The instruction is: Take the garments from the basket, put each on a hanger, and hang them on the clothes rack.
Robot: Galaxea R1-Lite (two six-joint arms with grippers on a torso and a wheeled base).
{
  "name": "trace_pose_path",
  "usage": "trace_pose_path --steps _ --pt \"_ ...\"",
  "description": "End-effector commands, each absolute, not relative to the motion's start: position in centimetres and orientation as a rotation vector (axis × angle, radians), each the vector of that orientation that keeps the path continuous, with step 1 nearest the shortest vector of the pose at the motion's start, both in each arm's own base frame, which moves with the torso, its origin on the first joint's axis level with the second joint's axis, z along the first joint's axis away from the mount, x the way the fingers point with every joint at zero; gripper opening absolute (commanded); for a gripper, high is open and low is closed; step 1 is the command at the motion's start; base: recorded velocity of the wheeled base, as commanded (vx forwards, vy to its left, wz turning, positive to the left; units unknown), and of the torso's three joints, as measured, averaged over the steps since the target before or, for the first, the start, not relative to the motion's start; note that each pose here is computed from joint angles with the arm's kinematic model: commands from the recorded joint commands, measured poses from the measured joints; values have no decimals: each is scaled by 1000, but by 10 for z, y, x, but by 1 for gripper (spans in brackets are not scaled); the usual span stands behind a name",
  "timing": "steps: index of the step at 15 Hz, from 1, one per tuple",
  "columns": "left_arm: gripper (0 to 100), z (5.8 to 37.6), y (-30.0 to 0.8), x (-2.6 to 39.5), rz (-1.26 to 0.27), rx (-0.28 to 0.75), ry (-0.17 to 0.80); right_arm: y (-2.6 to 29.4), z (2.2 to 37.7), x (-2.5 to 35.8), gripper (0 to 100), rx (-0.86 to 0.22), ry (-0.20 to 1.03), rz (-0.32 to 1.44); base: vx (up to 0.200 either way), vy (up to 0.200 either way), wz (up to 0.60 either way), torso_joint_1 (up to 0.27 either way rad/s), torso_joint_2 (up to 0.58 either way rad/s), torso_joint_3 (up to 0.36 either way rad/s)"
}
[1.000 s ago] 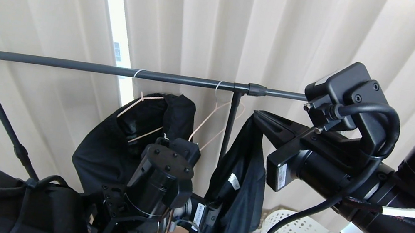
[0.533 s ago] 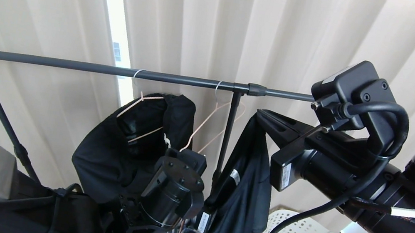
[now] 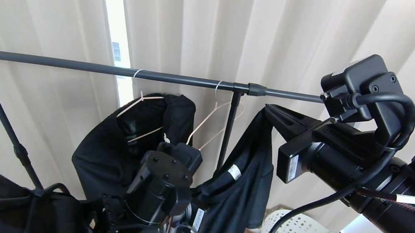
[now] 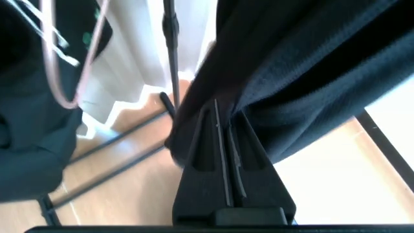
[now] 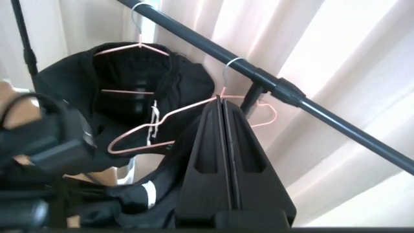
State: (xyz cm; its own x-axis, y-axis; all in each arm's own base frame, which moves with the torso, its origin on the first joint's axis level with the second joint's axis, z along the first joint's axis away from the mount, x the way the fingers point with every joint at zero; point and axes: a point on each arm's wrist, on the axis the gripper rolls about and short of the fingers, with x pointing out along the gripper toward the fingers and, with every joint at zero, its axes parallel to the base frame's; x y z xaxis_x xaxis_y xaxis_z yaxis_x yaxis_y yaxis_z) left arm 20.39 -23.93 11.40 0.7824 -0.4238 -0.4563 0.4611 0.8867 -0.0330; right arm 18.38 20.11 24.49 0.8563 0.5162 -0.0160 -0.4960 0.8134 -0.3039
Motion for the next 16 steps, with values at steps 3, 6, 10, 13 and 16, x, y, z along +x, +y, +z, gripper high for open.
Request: trace_pose_path --steps 3,6,10,13,16 --pt "0 168 -201 201 -442 60 305 191 248 183 0 -305 -75 520 0 0 0 0 0 0" --pt "0 187 -193 199 -437 53 242 185 246 178 0 -339 -74 518 0 0 0 0 0 0" --pt "0 202 -183 190 -444 81 187 165 236 159 0 -505 -95 523 0 0 0 0 0 0" --pt "0 207 -179 196 -426 116 160 159 229 153 0 -559 -64 538 0 0 0 0 0 0" --pt "0 212 -178 200 -419 130 142 162 216 156 0 -586 -19 551 0 0 0 0 0 0"
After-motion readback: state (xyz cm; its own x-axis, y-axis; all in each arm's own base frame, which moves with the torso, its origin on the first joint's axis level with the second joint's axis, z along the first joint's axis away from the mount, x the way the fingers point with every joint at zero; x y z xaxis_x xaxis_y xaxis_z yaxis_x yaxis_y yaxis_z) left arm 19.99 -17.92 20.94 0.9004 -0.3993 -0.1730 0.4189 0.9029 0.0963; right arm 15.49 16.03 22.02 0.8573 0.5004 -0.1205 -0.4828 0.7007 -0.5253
